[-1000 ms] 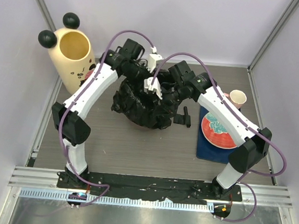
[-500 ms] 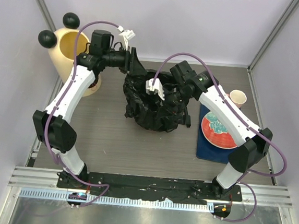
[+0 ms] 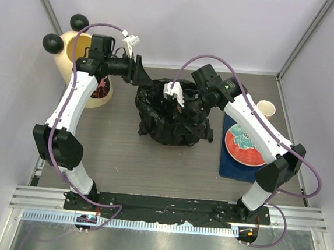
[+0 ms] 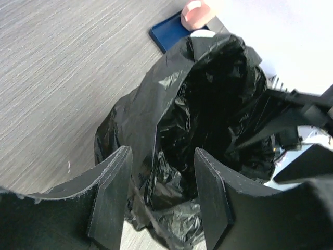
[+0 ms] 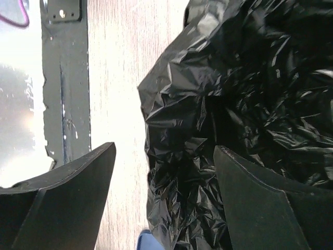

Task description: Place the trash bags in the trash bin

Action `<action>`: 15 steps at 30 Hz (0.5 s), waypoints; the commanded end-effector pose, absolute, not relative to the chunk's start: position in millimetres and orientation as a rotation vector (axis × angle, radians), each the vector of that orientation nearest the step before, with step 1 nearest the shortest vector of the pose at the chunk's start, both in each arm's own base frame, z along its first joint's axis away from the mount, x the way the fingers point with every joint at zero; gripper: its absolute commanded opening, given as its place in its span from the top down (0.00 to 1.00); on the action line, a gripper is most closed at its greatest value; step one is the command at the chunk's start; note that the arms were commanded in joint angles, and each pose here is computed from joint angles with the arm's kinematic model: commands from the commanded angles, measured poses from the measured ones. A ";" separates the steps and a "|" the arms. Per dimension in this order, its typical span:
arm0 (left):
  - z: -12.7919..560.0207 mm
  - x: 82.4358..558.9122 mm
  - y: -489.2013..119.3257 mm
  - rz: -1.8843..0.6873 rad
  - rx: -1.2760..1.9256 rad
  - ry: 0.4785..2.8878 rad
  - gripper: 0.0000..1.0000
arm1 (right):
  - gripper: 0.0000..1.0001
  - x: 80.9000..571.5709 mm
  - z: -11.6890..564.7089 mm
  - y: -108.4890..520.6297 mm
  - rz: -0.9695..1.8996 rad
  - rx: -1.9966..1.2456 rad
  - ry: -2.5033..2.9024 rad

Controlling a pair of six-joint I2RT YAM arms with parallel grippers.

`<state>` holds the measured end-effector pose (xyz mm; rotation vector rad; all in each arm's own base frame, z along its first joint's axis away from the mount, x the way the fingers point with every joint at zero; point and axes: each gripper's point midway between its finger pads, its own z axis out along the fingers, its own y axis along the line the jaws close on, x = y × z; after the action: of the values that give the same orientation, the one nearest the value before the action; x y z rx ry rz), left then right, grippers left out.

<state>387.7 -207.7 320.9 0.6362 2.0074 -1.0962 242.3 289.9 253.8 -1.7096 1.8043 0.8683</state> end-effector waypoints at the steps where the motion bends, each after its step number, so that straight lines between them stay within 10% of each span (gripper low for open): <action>1: 338.3 360.3 -190.8 -1.123 0.822 1.888 0.43 | 0.17 248.5 326.0 296.6 0.863 -1.545 1.648; 9: 304.0 319.9 -169.1 -1.026 1.088 1.900 0.46 | 0.18 298.7 402.7 251.0 0.883 -1.092 1.626; 15: 273.7 339.7 -170.2 -0.977 1.036 1.926 0.61 | 0.42 353.2 352.8 195.2 0.814 -0.807 1.873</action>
<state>334.1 -169.6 279.8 1.0047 1.9800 -1.0341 333.5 207.8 377.2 -0.9684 1.7567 0.7827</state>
